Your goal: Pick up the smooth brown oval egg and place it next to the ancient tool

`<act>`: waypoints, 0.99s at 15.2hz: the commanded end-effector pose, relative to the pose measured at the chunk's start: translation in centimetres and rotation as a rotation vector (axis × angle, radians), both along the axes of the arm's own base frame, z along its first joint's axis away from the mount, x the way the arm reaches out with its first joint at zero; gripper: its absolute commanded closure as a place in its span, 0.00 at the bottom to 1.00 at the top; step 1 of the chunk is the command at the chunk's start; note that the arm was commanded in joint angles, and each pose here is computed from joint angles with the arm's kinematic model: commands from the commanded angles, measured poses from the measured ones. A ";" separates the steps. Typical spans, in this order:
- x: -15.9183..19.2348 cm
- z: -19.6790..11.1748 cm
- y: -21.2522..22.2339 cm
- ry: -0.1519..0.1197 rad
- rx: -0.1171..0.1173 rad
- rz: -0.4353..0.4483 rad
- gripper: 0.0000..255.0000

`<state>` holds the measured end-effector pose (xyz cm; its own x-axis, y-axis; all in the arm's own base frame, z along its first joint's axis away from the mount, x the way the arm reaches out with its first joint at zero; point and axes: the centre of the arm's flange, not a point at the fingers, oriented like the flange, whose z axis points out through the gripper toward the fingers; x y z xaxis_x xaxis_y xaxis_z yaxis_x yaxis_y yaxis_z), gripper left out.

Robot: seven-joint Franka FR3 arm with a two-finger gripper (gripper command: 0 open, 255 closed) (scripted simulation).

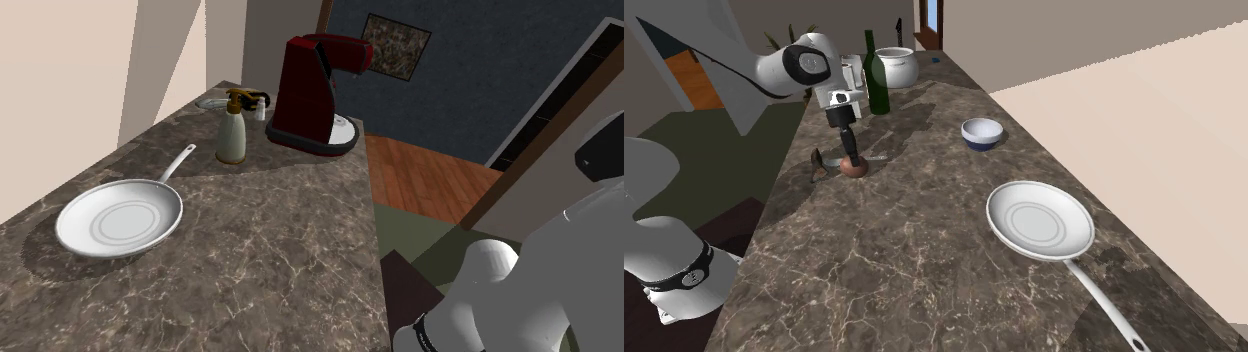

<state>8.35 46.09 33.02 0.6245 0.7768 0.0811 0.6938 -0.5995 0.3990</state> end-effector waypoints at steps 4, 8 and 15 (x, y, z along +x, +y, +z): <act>0.0 -0.1 0.0 0.000 0.001 0.000 1.00; 0.0 -0.1 0.0 0.000 0.001 0.000 0.00; -1.4 3.5 0.8 0.000 0.001 0.000 0.00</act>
<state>7.30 46.75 35.49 0.6243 0.7767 0.0833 0.6932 -0.6001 0.3992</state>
